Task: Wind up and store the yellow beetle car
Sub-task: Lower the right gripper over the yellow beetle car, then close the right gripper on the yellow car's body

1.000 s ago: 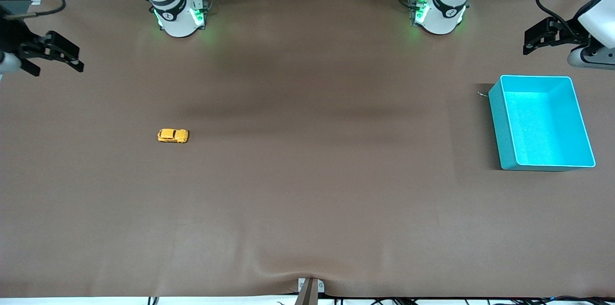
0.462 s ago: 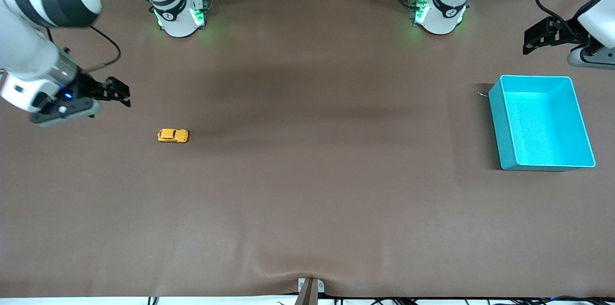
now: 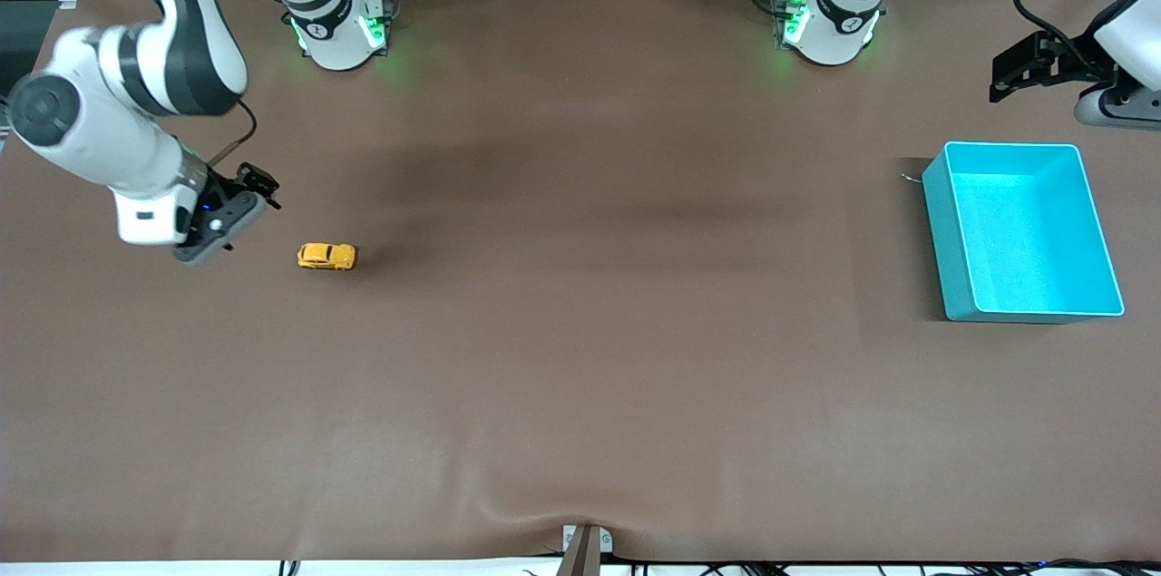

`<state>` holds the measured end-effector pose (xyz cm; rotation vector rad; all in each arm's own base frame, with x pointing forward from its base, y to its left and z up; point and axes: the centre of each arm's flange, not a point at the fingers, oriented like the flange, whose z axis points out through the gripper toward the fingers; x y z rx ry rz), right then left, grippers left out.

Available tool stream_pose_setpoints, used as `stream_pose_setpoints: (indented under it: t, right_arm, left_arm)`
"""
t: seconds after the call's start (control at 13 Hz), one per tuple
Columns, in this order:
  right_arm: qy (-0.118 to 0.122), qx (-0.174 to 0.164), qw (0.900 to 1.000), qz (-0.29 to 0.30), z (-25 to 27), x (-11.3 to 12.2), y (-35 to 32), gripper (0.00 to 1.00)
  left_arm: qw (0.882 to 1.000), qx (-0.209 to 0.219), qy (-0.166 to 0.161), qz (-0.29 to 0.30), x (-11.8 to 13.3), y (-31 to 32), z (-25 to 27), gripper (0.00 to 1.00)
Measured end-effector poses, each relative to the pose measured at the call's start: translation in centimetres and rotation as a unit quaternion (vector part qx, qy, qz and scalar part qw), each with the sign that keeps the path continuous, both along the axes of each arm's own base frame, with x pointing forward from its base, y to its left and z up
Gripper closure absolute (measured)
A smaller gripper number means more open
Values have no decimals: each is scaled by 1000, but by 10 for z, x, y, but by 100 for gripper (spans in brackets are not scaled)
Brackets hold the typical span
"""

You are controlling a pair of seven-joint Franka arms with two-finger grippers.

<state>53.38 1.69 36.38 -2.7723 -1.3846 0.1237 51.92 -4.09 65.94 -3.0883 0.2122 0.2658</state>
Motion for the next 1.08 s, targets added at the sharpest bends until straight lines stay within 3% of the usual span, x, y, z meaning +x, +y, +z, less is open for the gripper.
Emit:
stream_pose_setpoints:
  t: [0.15, 0.46, 0.85, 1.08]
  right_arm:
    - [12, 5, 998, 60, -32, 3, 0, 0]
    - [-15, 11, 984, 178, -81, -5, -4, 0]
    - [-49, 9, 970, 236, -106, -14, 15, 0]
    - [-39, 11, 968, 247, -135, -20, 22, 0]
  left_arm:
    - [1000, 0, -2, 1, 1, 1, 0, 0]
    - [1000, -1, -22, 12, 6, 7, 2, 0]
    - [999, 3, -22, 38, 7, 8, 0, 0]
    - [999, 4, -16, 44, 7, 13, -6, 0]
